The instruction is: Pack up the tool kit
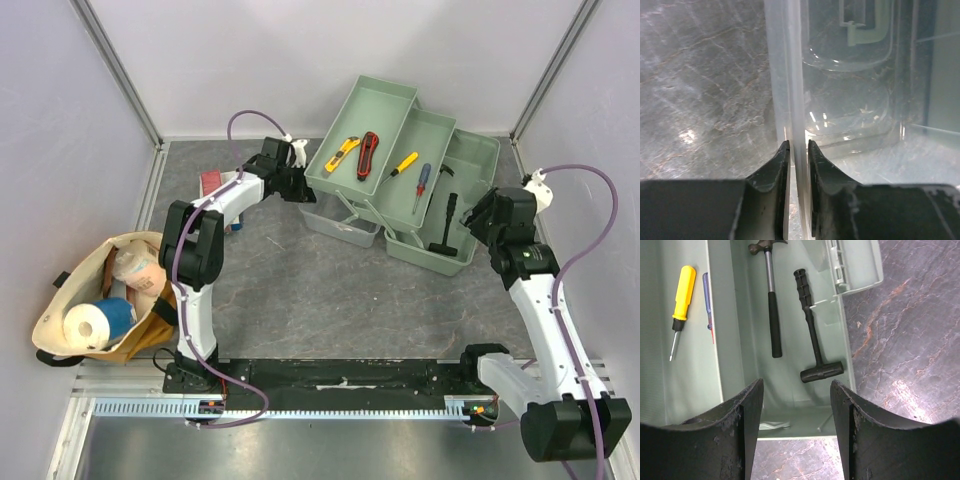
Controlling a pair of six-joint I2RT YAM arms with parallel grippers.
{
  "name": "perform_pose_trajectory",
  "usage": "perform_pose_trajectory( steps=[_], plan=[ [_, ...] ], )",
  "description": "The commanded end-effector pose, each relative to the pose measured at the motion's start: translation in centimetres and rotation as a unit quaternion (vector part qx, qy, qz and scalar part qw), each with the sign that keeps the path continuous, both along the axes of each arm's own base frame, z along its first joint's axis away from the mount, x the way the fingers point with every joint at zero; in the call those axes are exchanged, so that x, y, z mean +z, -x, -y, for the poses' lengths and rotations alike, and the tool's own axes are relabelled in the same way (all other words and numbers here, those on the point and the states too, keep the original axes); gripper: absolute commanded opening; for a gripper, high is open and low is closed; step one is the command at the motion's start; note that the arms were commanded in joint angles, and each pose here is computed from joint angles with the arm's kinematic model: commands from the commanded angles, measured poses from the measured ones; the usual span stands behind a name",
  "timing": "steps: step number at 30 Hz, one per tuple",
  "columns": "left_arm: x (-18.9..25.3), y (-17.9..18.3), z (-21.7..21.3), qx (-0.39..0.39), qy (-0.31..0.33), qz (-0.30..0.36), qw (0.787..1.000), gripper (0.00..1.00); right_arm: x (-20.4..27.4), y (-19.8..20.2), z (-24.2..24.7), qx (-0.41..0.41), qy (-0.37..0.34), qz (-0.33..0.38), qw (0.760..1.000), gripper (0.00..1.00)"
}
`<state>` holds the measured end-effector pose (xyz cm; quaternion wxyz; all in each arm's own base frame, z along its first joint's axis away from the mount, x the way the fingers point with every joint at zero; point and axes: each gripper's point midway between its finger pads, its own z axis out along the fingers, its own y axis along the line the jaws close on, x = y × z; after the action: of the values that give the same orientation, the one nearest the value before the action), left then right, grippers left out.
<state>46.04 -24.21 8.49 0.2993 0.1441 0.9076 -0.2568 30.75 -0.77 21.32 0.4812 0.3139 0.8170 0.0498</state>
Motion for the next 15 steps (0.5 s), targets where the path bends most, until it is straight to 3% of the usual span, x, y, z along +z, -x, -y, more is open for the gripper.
perform_pose_trajectory(
  steps=[1,2,8,15],
  plan=[
    [1.1,-1.9,-1.3,0.025,-0.03,0.034,0.999,0.09,-0.3,0.9,0.9,-0.017,0.001,0.0,1.0,0.63],
    [1.2,-2.0,-1.7,0.036,-0.037,0.035,0.998,0.02,-0.5,1.0,1.0,-0.017,0.001,-0.004,1.0,0.64],
    [2.2,-1.4,-5.3,0.108,-0.091,0.041,0.989,0.02,-1.6,1.2,1.1,-0.015,0.002,-0.015,1.0,0.65],
    [3.0,2.3,-10.2,0.189,-0.128,0.035,0.973,0.02,-5.0,1.0,1.3,-0.01,-0.014,-0.04,0.999,0.65]
  ],
)
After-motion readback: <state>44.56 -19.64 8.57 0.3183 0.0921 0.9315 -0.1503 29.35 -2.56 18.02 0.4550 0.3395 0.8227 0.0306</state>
